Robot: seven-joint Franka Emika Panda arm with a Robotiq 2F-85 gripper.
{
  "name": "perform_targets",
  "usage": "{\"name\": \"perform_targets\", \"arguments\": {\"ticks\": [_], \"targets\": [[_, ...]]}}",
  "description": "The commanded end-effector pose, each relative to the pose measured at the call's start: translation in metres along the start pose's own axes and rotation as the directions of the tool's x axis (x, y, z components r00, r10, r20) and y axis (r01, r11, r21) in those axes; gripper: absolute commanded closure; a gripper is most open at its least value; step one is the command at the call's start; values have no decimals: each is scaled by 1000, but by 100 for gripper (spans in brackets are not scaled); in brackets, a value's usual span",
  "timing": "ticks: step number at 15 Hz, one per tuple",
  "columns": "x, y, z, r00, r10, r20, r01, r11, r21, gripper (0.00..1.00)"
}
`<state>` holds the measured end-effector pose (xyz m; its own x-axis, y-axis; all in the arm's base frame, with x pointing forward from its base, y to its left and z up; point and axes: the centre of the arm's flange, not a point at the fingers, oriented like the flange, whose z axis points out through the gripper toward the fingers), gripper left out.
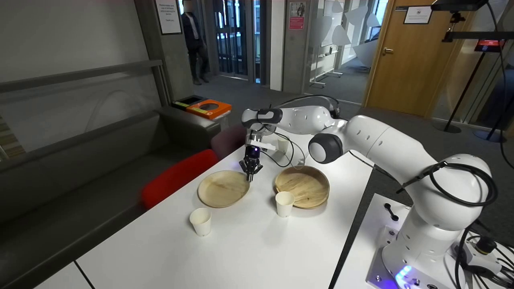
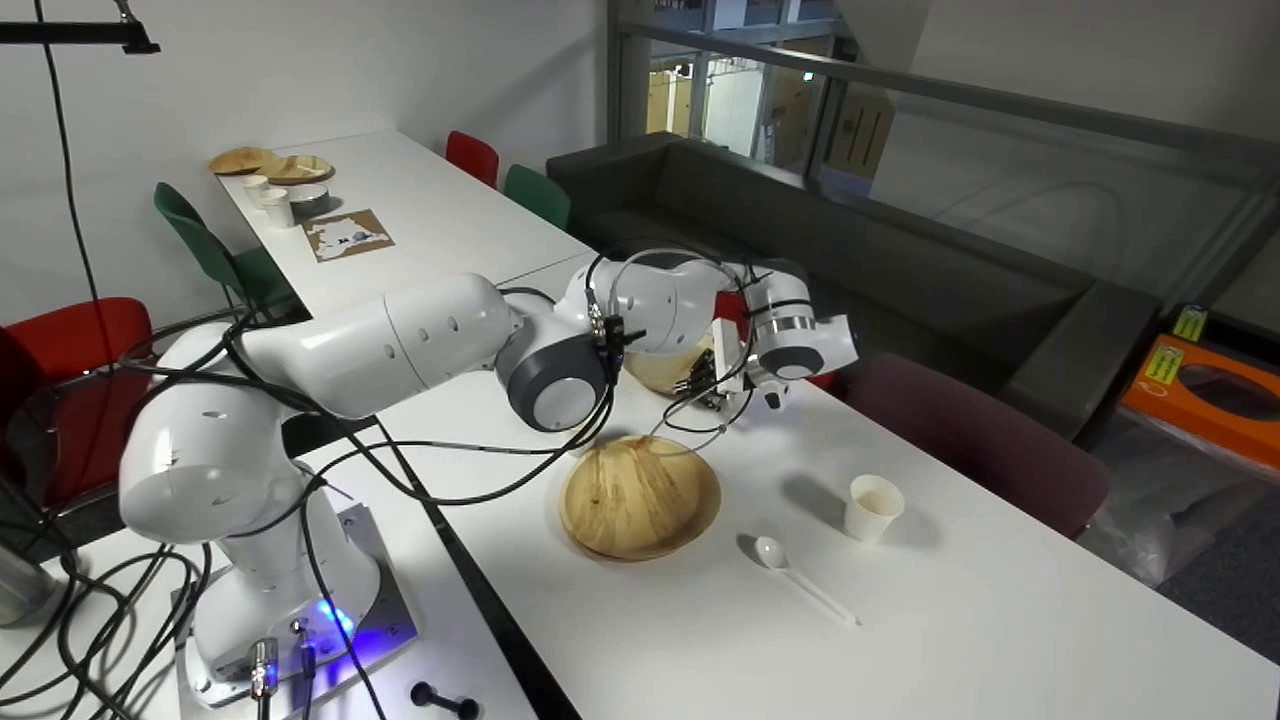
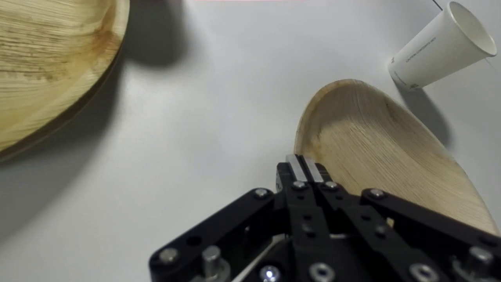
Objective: Pick up one brown paper plate and put it in front of the red chair on the table
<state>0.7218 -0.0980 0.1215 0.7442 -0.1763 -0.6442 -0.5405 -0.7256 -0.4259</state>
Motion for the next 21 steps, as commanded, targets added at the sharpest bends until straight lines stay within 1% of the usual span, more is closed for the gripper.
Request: {"name": "perform_targets", "arguments": {"ticks": [1,2,3,4,6,9,15,17,18,20,21], "targets": [[20,-15,-16,999,26,-21,-26,999,-33,99],[20,-16,-17,999,25,-24,-26,999,-35,99],[20,-18,-19,999,25,-25,-26,999,-35,95],[19,-20,-20,999,25,-27,-26,999,-38,71],[18,-22,-21,999,28,-30,-29,999,-39,67],[16,-26,-22,999,31,-35,-33,999,-42,43],[17,-28,-20,999,37,-34,-39,998,-44,1],[13,-28,-22,999,27,-25,-28,999,-42,0],[4,-27,-25,1000,3,-21,-4,998,-57,0],[-18,-22,-33,998,-18,-68,11,994,-106,0],[-38,-16,-40,993,-40,-110,22,987,-157,0]]}}
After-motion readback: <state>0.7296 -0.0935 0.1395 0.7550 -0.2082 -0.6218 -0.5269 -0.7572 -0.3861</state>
